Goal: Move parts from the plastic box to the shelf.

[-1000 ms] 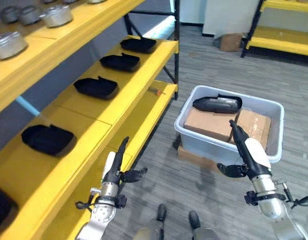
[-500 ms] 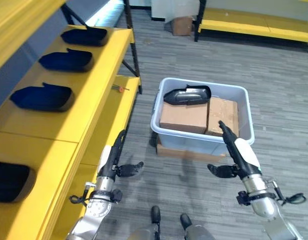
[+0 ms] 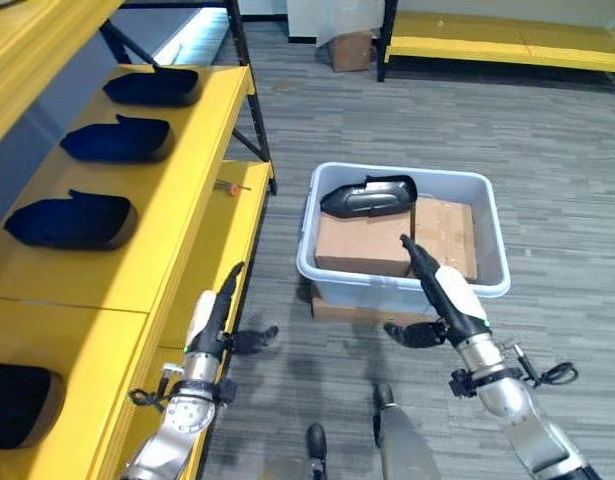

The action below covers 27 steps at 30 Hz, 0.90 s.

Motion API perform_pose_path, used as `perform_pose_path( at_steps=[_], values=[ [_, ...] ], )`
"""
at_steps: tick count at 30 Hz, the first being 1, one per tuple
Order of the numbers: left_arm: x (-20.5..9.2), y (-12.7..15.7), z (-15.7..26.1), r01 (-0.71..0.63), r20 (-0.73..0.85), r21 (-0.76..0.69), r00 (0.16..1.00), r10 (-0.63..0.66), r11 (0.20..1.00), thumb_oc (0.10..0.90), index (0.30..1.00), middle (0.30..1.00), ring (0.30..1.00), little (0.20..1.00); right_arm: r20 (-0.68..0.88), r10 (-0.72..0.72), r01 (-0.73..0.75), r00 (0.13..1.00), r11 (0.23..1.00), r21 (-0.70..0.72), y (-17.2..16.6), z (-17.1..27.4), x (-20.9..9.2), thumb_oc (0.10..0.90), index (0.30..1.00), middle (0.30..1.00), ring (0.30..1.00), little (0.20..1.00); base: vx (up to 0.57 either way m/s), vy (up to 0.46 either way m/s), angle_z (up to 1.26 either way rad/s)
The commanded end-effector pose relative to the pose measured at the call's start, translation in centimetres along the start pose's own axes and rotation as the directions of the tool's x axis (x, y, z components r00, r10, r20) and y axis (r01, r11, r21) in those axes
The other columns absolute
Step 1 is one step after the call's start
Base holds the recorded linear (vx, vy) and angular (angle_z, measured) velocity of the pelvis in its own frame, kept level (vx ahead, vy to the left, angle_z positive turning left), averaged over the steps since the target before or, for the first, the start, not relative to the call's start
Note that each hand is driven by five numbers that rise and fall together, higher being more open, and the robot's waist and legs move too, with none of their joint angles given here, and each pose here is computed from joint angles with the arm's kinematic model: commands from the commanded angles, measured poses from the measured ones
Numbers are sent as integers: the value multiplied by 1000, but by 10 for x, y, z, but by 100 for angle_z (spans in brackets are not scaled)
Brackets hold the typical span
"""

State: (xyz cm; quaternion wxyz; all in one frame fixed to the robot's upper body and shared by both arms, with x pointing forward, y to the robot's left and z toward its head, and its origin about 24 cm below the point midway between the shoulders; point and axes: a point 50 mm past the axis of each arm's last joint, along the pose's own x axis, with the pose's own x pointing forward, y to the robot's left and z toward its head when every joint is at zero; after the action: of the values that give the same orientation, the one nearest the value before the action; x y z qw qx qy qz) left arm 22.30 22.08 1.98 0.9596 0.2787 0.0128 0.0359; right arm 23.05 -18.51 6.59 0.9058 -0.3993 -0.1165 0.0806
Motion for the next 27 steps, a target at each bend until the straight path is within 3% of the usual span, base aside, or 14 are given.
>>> perform_pose_path(
  at_steps=[1,16,27],
  values=[
    [1,13,37,-28,209,-29,977,33,999,900,1000,1000,1000,1000,133,-134,139,982,990,-27,-30,19,8,900,1000,1000,1000,1000,300,-197,10],
    [7,2,47,22,236,-85,972,-1,996,900,1000,1000,1000,1000,84,-195,200,977,978,-57,-49,6,-6,900,1000,1000,1000,1000,178,-160,29],
    [4,6,46,27,234,-94,972,-5,995,900,1000,1000,1000,1000,105,-193,203,976,975,-88,-54,7,-1,900,1000,1000,1000,1000,117,1,-20]
  ],
)
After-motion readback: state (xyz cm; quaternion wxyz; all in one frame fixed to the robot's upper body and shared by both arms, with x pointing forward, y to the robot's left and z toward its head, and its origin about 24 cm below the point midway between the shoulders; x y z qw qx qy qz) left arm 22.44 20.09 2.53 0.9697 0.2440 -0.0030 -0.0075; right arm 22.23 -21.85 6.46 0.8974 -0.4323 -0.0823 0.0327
